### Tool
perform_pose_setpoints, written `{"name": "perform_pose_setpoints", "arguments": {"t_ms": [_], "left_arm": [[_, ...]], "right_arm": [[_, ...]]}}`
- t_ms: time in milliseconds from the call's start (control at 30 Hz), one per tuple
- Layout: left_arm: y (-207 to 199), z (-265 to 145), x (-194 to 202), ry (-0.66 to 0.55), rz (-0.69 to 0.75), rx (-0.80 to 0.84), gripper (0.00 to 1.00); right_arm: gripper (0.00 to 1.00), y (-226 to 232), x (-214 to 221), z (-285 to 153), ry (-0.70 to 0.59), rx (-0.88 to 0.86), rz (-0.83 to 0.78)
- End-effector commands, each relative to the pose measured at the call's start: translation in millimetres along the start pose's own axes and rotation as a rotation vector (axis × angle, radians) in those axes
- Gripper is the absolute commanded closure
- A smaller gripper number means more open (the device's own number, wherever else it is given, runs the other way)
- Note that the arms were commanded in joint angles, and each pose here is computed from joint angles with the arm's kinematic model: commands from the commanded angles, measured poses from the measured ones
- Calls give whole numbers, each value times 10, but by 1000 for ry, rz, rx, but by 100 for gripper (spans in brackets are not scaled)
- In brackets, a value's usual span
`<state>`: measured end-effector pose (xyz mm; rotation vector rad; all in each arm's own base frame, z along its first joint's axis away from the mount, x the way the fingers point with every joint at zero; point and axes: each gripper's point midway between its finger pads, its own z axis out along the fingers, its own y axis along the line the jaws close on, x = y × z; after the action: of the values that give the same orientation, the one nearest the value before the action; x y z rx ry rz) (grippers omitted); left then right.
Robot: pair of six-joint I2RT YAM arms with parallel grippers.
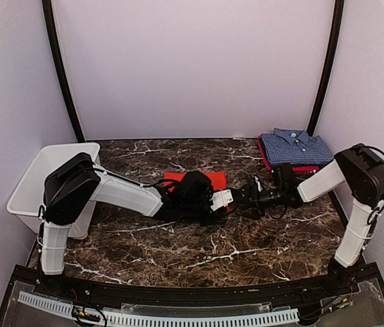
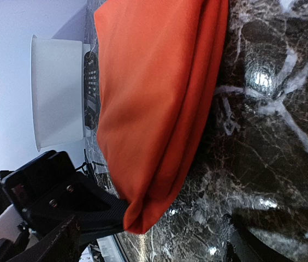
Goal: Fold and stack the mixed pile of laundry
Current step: Pick up the square-folded T-shirt from the center of the board.
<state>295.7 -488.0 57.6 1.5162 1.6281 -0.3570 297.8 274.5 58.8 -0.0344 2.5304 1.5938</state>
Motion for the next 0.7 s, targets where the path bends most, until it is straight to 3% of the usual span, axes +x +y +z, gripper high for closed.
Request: {"name": "perform_pose_setpoints", "arguments": {"t_ms": [0,367,667], "left_arm": [[81,-230,-371,-115,-27,0,100],[-32,-296,-425,-141,-5,25,100],[-157,-331,-487,-169,40,15,100]], "right_arm": [[17,138,-94,179,4,-83,9],[26,90,-198,430,55,-126,71],[43,20,-179,635,117,-152,160]]}}
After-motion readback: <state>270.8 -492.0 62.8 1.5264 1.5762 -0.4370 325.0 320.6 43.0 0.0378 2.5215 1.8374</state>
